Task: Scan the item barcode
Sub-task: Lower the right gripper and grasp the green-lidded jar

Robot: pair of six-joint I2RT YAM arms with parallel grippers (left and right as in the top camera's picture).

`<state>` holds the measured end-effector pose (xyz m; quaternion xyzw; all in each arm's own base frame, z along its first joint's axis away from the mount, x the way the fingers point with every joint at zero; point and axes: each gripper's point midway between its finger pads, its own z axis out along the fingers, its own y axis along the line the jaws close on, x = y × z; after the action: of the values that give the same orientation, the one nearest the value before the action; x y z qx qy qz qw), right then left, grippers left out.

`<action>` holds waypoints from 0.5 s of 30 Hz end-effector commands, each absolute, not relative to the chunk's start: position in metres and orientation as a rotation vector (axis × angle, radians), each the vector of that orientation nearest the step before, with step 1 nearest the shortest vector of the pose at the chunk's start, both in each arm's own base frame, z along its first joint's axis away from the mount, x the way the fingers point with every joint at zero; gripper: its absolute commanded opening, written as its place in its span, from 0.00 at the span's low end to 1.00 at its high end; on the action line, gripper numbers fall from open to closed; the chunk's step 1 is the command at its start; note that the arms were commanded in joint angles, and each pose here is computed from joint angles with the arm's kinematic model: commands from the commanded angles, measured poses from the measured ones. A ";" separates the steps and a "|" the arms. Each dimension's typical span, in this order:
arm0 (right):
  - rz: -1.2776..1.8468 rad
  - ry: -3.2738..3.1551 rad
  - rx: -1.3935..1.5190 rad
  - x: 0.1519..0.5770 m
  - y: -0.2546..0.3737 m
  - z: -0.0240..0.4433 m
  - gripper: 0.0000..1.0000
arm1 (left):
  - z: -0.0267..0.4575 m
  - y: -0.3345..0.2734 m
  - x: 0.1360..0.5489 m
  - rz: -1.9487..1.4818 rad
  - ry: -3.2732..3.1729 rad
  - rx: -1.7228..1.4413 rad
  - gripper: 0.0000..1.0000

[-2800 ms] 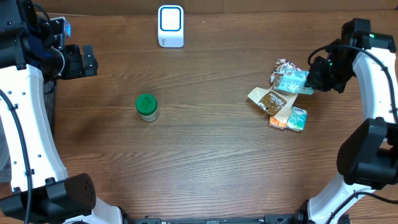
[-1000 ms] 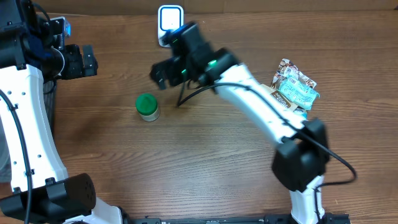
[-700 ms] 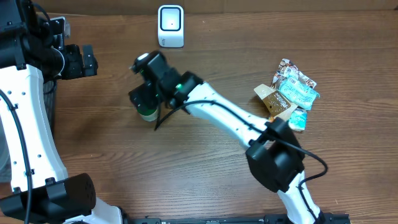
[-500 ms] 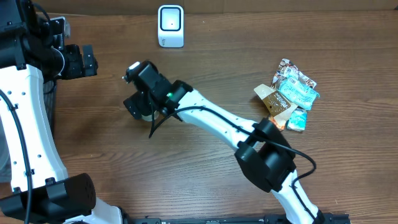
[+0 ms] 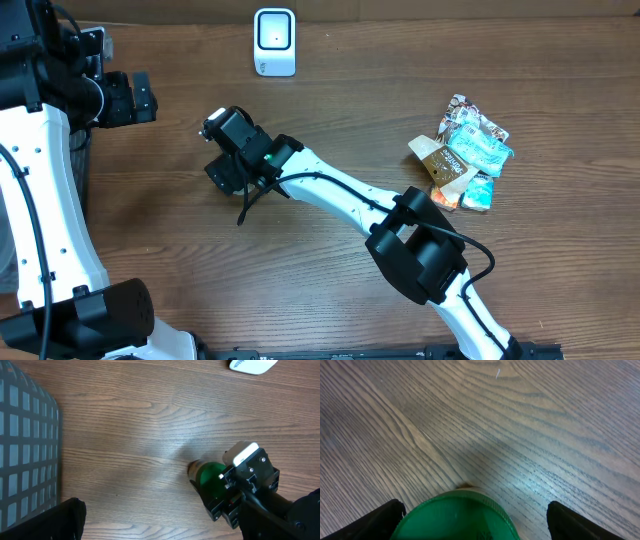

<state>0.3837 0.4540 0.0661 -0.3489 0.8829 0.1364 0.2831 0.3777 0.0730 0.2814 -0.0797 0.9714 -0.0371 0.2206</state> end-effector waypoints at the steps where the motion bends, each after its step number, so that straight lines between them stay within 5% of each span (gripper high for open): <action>1: 0.355 2.383 -0.950 0.380 0.450 0.056 0.86 | 0.281 0.072 0.378 -0.106 2.686 -0.189 1.00; 15: 0.350 2.389 -0.951 0.380 0.448 0.055 0.59 | 0.281 0.072 0.378 -0.107 2.686 -0.189 1.00</action>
<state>0.3794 0.4519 0.0596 -0.3525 0.8846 0.1361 0.2732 0.3777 0.0729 0.2814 -0.0797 0.9714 -0.0372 0.2206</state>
